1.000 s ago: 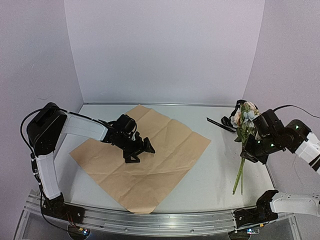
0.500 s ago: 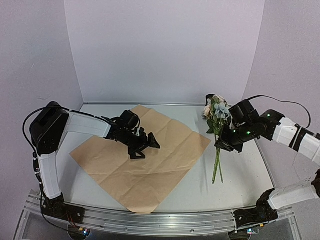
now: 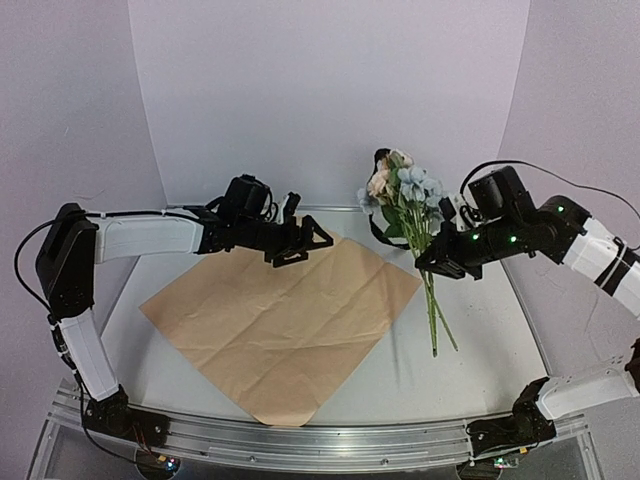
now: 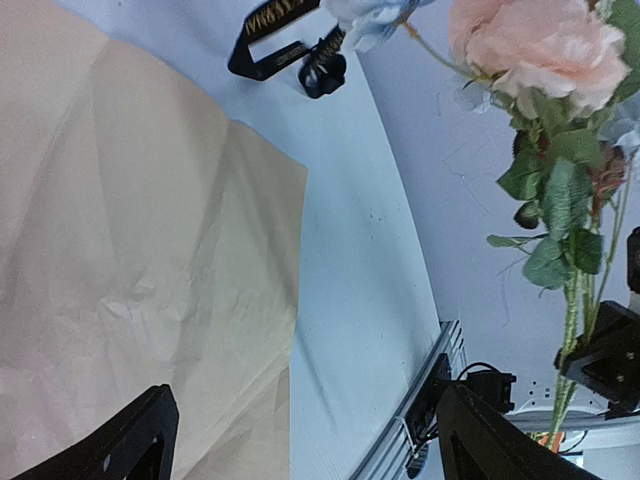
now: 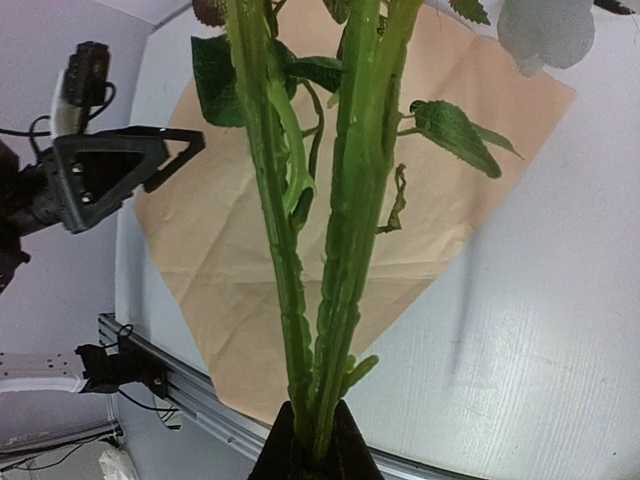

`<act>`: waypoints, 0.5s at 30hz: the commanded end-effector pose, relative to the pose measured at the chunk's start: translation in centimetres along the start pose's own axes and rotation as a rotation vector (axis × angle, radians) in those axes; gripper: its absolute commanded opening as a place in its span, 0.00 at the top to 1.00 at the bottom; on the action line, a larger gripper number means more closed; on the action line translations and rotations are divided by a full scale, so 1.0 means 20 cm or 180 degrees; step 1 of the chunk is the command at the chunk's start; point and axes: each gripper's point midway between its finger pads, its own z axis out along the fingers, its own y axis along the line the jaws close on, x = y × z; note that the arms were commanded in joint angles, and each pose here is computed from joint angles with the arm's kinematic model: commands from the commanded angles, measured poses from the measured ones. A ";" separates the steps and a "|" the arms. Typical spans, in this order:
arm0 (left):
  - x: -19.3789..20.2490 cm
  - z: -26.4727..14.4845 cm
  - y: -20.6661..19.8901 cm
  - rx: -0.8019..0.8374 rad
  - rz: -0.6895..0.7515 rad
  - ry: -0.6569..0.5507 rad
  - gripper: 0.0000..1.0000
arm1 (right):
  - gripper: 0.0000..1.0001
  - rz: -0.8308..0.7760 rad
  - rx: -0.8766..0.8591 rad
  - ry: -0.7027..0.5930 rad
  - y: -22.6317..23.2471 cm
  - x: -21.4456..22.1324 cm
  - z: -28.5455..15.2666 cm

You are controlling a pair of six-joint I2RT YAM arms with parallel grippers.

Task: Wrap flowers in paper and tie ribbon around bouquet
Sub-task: Pick up the ribbon.

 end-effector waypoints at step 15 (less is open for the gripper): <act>-0.80 0.24 -0.16 -0.0123 0.2096 -0.1795 0.01 | 1.00 -0.0611 -0.1007 -0.0153 0.55 -0.07 -0.45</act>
